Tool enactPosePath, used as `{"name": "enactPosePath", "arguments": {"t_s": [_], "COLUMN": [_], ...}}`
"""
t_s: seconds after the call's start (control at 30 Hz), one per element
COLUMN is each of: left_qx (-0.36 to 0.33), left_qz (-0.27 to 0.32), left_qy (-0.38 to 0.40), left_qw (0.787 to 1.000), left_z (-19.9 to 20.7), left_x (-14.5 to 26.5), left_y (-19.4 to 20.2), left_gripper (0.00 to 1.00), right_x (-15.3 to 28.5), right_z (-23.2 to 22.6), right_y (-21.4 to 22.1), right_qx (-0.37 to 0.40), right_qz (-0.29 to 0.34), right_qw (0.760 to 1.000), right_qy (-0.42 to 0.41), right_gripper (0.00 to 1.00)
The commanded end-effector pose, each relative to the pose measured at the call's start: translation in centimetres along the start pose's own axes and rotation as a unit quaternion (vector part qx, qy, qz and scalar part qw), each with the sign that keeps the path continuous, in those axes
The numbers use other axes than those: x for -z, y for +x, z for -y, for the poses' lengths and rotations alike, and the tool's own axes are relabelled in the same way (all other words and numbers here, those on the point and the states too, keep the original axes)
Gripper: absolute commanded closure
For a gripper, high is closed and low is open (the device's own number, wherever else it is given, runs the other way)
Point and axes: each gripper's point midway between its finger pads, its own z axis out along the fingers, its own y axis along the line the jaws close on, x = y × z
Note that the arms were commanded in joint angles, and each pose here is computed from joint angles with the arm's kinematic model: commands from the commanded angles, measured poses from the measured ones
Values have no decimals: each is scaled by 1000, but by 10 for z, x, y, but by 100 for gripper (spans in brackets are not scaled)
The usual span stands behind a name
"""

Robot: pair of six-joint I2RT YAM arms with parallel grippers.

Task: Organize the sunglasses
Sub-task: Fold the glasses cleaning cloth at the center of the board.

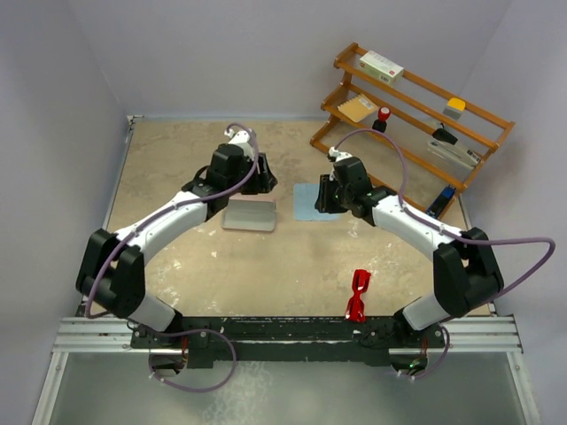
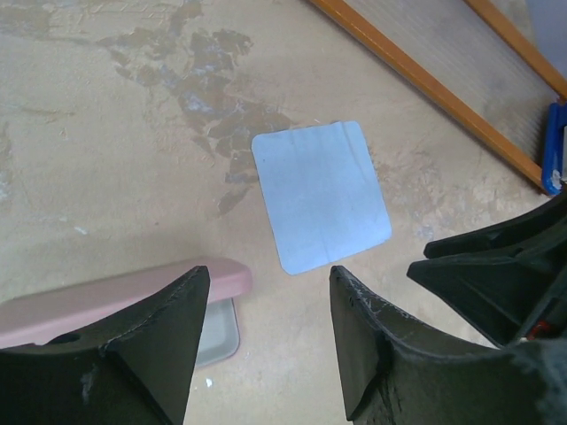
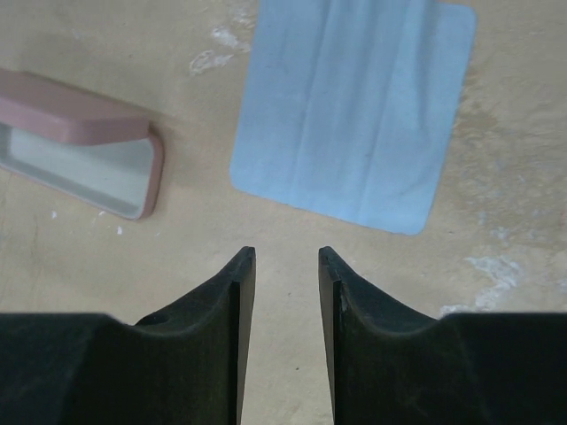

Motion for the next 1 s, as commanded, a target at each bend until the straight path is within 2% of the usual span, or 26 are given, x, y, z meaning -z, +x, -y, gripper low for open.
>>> {"name": "enactPosePath", "arguments": {"t_s": [0.0,0.13,0.47,0.63,0.97], "left_qx": [-35,-46,-70,-96,-99], "left_qz": [28,19,-40,-66,-106], "left_qy": [21,22,15,4,18], "left_qw": [999,999,997,993,989], "left_z": [22,26,16,8,4], "left_x": [-21,-42,-103,-121,-152], "left_y": [-25,-25,1,11,35], "left_gripper": [46,46,47,47,48], "right_x": [3,-3,-31,-41,-59], "right_z": [11,20,41,48,65], "right_y": [-25,-33,-52,-61,-67], "right_qx": [-7,-14,-33,-33,-39], "right_qz": [32,33,18,16,-1], "right_qw": [999,999,998,997,996], "right_qy": [22,35,57,66,76], "right_gripper": [63,63,68,66,67]}}
